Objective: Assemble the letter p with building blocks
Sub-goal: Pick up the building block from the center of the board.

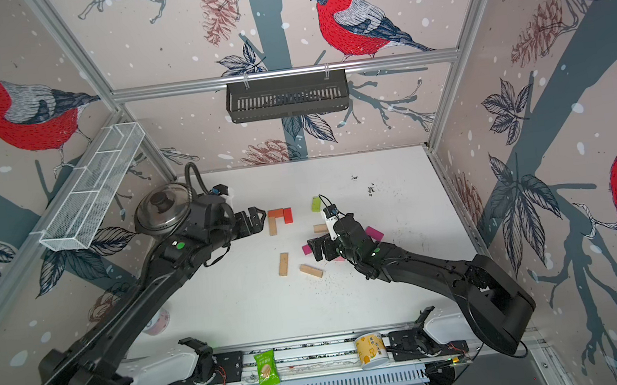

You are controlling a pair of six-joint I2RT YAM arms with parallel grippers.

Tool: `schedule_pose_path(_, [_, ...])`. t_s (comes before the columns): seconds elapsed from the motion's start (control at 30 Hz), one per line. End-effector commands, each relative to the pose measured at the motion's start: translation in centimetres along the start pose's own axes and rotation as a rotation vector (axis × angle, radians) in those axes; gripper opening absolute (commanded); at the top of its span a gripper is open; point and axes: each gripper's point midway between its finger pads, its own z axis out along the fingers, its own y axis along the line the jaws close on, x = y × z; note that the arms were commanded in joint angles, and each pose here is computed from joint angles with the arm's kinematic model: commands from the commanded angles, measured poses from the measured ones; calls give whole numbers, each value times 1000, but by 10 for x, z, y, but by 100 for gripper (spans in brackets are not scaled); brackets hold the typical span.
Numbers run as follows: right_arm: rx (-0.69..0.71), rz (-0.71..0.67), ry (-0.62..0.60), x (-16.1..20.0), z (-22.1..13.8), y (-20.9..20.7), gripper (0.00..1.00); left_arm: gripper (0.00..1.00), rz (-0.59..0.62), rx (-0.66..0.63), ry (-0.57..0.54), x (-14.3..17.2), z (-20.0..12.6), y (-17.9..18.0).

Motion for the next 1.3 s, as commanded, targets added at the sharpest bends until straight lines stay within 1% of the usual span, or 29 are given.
schedule_pose_path(0.0, [21, 28, 37, 3, 7, -4, 100, 98, 43, 65, -128, -14, -28, -7])
schedule_pose_path(0.07, [43, 38, 67, 6, 14, -8, 100, 98, 58, 69, -181, -14, -46, -3])
schedule_pose_path(0.1, [47, 36, 77, 5, 17, -7, 100, 98, 50, 50, -208, -12, -52, 4])
schedule_pose_path(0.2, [121, 41, 132, 12, 31, -16, 100, 98, 6, 17, -277, -3, -60, 22])
schedule_pose_path(0.3, [169, 41, 195, 18, 48, -19, 100, 98, -3, 71, -328, 0, -67, 20])
schedule_pose_path(0.37, [192, 23, 219, 23, 57, -16, 100, 98, -3, 91, -339, 0, -69, 21])
schedule_pose_path(0.47, [234, -15, 265, 33, 69, -12, 100, 97, 1, 96, -321, 1, -66, 26])
schedule_pose_path(0.53, [242, -16, 286, 37, 78, -10, 100, 97, -4, 116, -294, 2, -60, 26])
schedule_pose_path(0.7, [267, -14, 317, 45, 92, -6, 100, 97, -6, 268, -188, 12, -44, 12])
schedule_pose_path(0.93, [272, -1, 356, 57, 98, -5, 100, 97, -42, 354, -120, 14, -35, 10])
schedule_pose_path(1.07, [278, -1, 363, 60, 97, -5, 96, 97, -46, 396, -97, 17, -33, 5])
schedule_pose_path(1.27, [264, -6, 379, 66, 100, -3, 87, 97, -46, 394, -104, 16, -34, 7])
